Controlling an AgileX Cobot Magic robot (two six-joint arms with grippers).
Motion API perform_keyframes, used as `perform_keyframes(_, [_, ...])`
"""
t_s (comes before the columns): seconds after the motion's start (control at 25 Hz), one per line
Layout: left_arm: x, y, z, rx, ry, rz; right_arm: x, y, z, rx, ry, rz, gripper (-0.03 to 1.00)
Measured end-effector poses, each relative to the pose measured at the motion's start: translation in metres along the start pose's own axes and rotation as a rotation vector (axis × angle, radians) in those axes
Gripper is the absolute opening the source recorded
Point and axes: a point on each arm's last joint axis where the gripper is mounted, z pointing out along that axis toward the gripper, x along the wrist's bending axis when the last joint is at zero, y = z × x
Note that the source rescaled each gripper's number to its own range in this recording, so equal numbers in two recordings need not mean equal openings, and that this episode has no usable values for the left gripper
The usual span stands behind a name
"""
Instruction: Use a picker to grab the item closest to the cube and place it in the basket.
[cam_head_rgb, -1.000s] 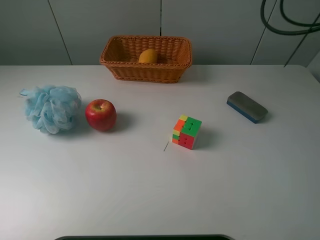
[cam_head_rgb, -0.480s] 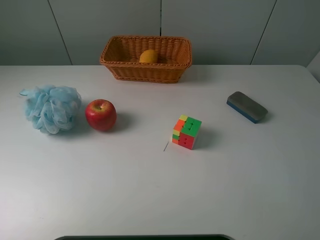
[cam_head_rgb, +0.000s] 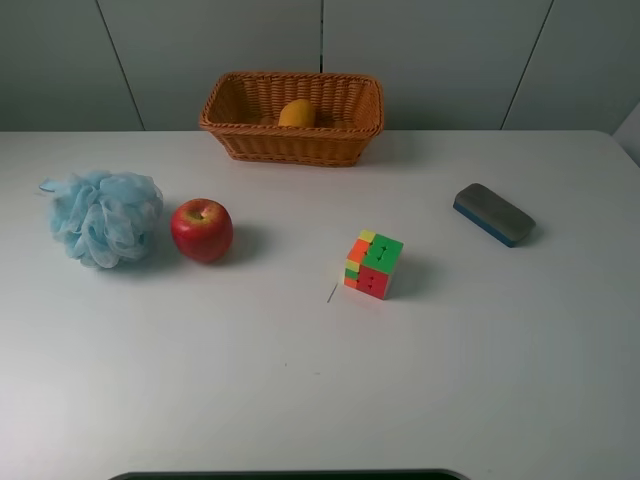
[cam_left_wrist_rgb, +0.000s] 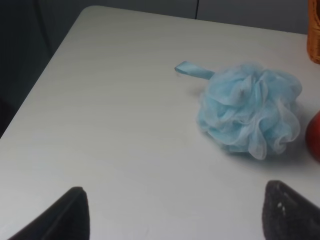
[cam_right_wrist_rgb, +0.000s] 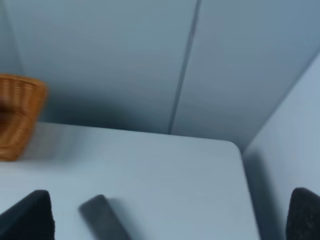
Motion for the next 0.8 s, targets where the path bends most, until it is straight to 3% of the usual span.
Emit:
perform_keyframes(0.2, [0.000, 0.000, 0.000, 0.000, 0.000, 0.004, 0.021, -0.063, -0.026, -0.107, 0.005, -0.011, 1.00])
perform_keyframes(0.44, [0.000, 0.000, 0.000, 0.000, 0.000, 0.004, 0.036, -0.125, -0.034, -0.135, 0.008, 0.035, 1.00])
perform_keyframes(0.8, [0.000, 0.000, 0.000, 0.000, 0.000, 0.006, 0.044, -0.207, -0.020, 0.018, -0.044, 0.146, 1.00])
